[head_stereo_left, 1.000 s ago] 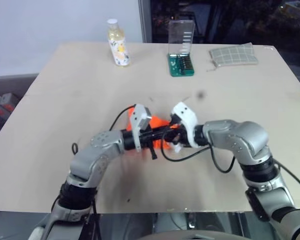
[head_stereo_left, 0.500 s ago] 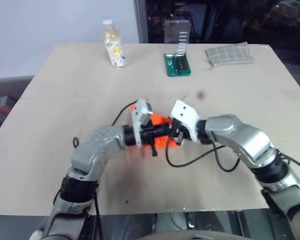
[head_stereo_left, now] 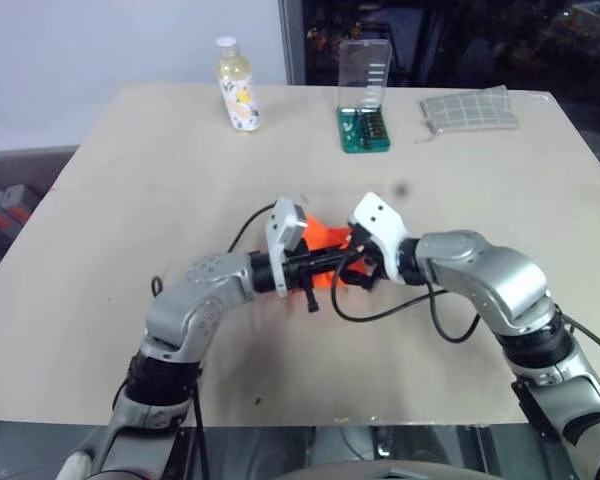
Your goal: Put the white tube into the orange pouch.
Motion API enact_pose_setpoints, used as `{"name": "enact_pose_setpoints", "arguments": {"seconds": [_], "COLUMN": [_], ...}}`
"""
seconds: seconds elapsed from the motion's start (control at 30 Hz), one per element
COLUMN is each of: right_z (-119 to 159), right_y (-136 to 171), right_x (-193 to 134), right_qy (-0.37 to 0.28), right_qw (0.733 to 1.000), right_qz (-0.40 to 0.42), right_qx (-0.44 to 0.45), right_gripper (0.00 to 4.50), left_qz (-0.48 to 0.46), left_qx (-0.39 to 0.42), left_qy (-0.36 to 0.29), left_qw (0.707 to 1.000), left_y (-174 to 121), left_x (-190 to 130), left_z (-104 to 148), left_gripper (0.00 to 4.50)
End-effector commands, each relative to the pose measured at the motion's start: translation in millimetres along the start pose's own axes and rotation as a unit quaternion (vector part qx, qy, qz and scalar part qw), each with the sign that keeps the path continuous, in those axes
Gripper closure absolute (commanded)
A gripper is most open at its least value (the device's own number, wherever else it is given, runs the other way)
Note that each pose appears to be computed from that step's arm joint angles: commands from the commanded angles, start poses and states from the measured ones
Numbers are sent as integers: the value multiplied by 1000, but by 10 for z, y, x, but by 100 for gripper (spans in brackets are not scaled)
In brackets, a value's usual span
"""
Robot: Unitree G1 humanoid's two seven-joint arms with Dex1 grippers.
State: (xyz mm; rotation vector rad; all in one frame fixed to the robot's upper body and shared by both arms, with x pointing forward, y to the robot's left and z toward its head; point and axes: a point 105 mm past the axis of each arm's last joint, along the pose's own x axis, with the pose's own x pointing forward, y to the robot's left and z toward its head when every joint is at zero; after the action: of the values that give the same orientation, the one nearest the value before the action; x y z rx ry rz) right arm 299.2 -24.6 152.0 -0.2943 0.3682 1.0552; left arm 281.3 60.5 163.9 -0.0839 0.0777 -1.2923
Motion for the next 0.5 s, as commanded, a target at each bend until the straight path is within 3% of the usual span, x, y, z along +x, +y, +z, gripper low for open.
{"name": "enact_pose_setpoints", "arguments": {"seconds": [0.03,0.4,0.5], "right_z": [216,-187,-375], "right_y": [102,18,-293], "right_x": [-265,-787,-827], "right_qy": [-55,-48,-19], "right_qw": [997,997,998], "right_qz": [38,60,-26], "right_qx": [-26,-19,-48], "right_gripper": [24,24,24], "left_qz": [-2,25,26], "left_qx": [8,-14,-15], "left_qy": [-15,-46,-44], "left_qw": [1000,999,999], "left_y": [-10,131,139], "left_x": [-1,-55,-74], "left_z": [85,245,242], "left_gripper": [450,450,450]}}
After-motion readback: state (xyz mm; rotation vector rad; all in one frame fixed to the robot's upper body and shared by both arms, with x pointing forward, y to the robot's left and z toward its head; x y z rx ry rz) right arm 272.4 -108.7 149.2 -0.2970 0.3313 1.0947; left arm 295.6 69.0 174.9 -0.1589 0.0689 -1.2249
